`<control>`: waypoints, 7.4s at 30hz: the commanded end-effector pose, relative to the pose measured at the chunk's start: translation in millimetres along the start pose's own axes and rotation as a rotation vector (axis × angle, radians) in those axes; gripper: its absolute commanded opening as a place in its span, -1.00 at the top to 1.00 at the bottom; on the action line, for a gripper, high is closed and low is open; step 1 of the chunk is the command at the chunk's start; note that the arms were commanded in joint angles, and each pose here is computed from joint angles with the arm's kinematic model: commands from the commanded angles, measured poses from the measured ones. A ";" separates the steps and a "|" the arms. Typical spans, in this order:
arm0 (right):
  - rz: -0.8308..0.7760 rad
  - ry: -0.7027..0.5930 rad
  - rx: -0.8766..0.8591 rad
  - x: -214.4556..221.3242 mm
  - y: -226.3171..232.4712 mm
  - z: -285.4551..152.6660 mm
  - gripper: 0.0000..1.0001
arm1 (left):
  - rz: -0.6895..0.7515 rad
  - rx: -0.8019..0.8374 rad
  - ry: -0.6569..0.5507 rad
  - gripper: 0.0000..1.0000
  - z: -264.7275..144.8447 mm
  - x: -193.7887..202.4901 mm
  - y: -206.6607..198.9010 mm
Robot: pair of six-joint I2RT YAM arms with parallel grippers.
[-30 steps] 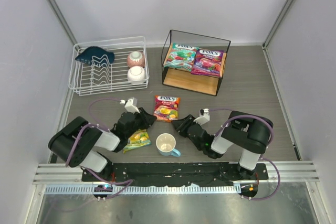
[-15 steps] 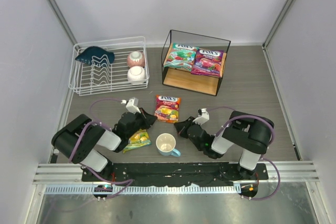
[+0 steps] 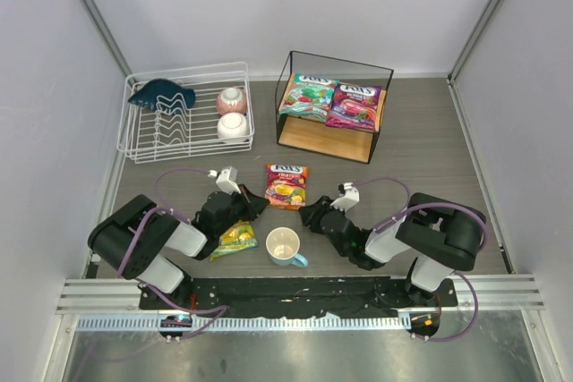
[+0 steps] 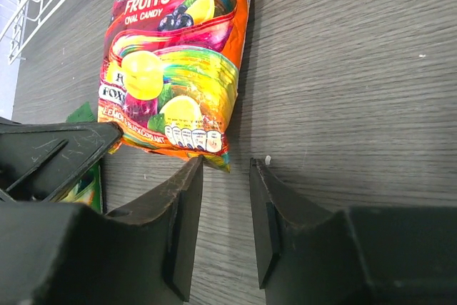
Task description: Place and organize the candy bags onto the shelf
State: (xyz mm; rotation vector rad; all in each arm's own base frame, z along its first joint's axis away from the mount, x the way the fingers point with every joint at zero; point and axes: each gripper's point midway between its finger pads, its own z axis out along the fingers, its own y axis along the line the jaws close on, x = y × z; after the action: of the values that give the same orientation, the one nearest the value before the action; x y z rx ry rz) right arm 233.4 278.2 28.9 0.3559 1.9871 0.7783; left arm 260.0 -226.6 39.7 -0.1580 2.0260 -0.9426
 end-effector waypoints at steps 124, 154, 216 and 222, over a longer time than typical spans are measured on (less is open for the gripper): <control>-0.523 -0.538 0.133 -168.4 27.7 36.9 0.98 | 0.513 0.125 -0.322 1.00 96.4 -134.4 -116.6; -0.479 -0.409 0.110 -152.5 7.4 95.5 0.99 | 0.454 0.052 -0.282 1.00 151.1 -132.6 -59.5; -0.354 -0.212 0.161 -144.3 -4.1 155.8 0.58 | 0.381 -0.113 -0.147 0.29 177.6 -140.9 -27.2; -0.353 -0.213 0.155 -144.0 -4.7 151.6 0.33 | 0.370 -0.111 -0.156 -0.06 170.7 -139.1 -26.3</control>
State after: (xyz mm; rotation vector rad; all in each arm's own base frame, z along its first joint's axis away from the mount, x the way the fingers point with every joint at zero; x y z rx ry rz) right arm 436.5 249.2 62.0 0.1500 1.8558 0.3087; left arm 465.5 -283.8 79.1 0.0989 1.9257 -0.5702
